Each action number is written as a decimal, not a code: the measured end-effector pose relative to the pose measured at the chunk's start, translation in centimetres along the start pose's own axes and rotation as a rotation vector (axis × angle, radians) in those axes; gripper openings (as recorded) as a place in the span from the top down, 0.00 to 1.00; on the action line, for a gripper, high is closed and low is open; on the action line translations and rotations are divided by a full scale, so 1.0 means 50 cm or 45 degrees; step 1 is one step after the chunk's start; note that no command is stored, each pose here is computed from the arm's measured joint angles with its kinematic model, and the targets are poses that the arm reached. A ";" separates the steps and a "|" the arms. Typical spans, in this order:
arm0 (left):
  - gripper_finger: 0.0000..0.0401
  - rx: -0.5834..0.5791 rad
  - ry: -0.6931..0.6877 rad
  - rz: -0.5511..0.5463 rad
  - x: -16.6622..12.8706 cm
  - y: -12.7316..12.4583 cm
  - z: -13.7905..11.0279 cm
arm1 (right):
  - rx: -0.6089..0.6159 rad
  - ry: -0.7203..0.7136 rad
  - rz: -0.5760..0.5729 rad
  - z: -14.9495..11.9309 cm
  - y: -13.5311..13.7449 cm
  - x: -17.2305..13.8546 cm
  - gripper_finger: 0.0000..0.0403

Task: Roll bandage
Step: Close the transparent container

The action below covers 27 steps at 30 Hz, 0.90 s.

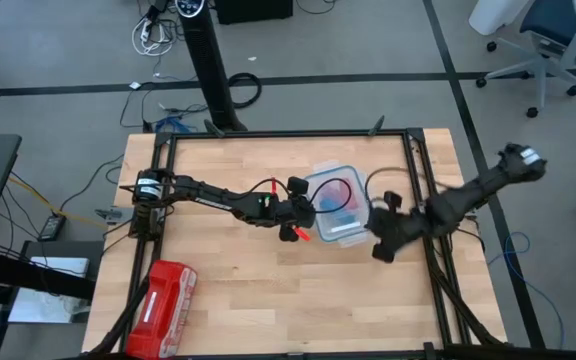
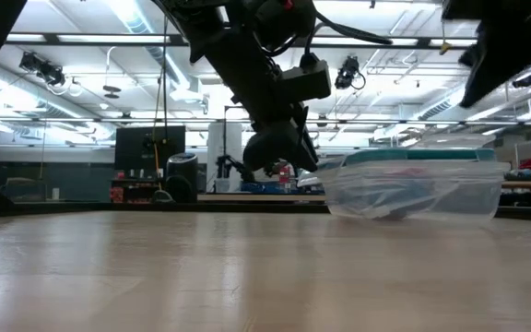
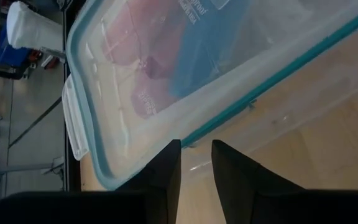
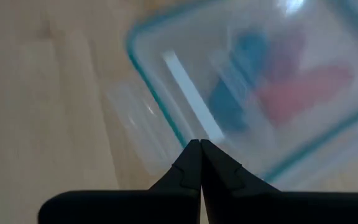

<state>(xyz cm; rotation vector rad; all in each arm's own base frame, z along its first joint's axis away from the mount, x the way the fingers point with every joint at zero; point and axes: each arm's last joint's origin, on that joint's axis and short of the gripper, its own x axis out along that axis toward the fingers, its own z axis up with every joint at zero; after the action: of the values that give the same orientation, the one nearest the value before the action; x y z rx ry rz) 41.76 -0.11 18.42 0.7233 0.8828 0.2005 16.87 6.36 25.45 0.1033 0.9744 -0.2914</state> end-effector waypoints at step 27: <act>0.77 -0.137 -0.036 0.024 0.001 0.005 0.005 | -0.679 -0.227 -0.331 -0.063 0.219 0.079 0.71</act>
<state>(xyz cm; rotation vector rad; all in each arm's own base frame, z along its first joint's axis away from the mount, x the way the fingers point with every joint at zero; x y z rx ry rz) 42.02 -0.04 18.67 0.6328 0.8322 0.2522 19.62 16.73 19.92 -0.5313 0.8591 -0.2642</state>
